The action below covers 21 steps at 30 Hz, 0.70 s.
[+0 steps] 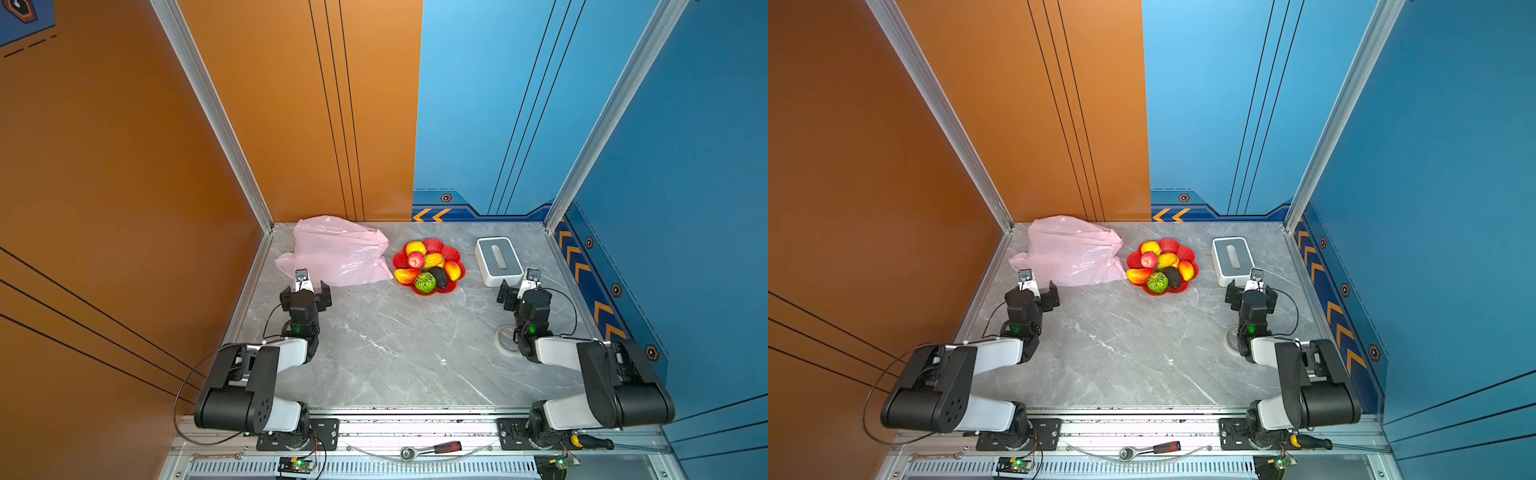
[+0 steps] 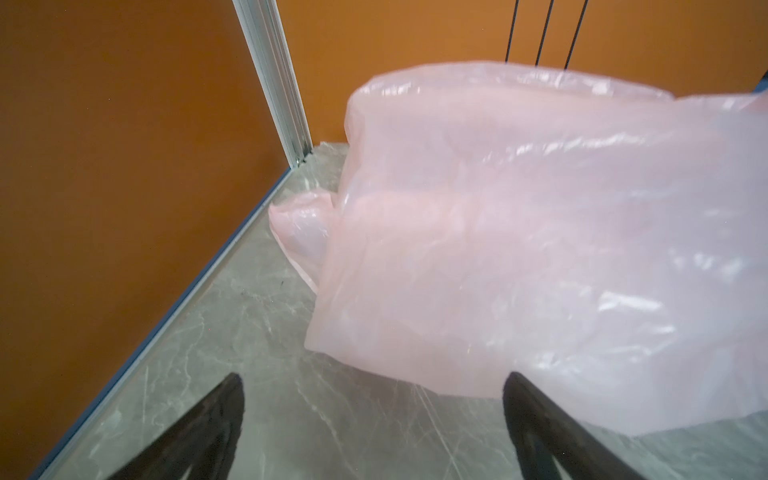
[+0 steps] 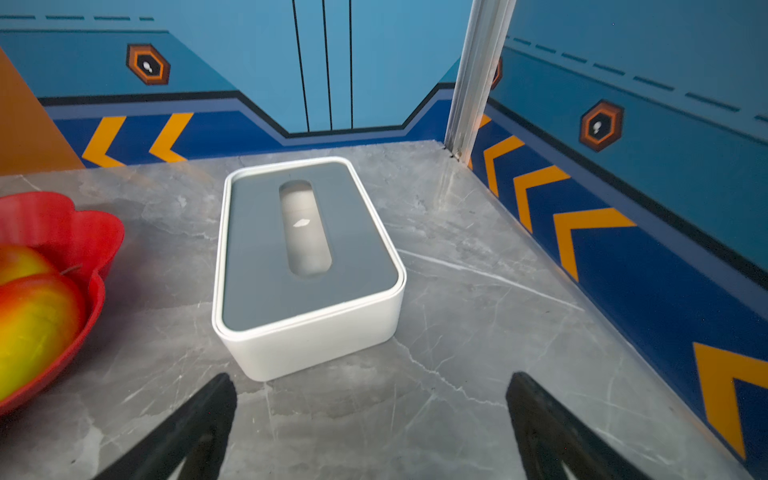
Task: Place the fruits into the plastic bag
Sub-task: 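Reach left gripper to the pink bag while right gripper nears the bowl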
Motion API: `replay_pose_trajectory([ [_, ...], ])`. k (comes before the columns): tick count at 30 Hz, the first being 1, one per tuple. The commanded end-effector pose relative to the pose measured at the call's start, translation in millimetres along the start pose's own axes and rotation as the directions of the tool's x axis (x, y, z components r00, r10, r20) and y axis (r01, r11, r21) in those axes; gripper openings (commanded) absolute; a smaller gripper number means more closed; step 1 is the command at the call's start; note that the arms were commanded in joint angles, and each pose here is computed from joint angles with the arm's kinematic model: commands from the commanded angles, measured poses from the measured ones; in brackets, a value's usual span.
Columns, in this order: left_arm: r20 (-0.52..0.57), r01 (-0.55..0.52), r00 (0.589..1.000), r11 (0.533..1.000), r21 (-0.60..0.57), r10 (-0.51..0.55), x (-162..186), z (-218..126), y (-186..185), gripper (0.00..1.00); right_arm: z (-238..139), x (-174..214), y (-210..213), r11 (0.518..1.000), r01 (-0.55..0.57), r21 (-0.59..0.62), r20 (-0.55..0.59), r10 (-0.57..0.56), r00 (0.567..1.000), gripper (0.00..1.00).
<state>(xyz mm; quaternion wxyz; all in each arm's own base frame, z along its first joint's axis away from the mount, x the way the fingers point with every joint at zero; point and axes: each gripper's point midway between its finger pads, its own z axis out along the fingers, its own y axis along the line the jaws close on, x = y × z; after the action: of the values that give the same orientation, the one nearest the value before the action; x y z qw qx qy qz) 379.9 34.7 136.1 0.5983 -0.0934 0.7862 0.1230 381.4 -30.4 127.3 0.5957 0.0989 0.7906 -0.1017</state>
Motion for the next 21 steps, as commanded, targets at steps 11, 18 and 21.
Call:
replay_pose_trajectory([
  [11,-0.212,0.251,0.941,0.965,-0.079,-0.262,-72.1,-38.4,13.1,0.98,-40.5,-75.1,-21.3,0.941,-0.334,0.050,-0.106,0.338,0.935,1.00],
  [18,-0.309,0.429,0.869,0.900,0.082,-0.386,-80.3,-67.4,-15.3,0.98,-65.3,-79.6,15.3,0.895,-0.425,-0.135,-0.291,0.374,0.881,1.00],
  [21,-0.375,0.477,0.835,0.870,0.126,-0.404,-77.5,-78.3,-26.3,0.98,-75.9,-76.7,33.8,0.857,-0.472,-0.207,-0.376,0.376,0.847,1.00],
])
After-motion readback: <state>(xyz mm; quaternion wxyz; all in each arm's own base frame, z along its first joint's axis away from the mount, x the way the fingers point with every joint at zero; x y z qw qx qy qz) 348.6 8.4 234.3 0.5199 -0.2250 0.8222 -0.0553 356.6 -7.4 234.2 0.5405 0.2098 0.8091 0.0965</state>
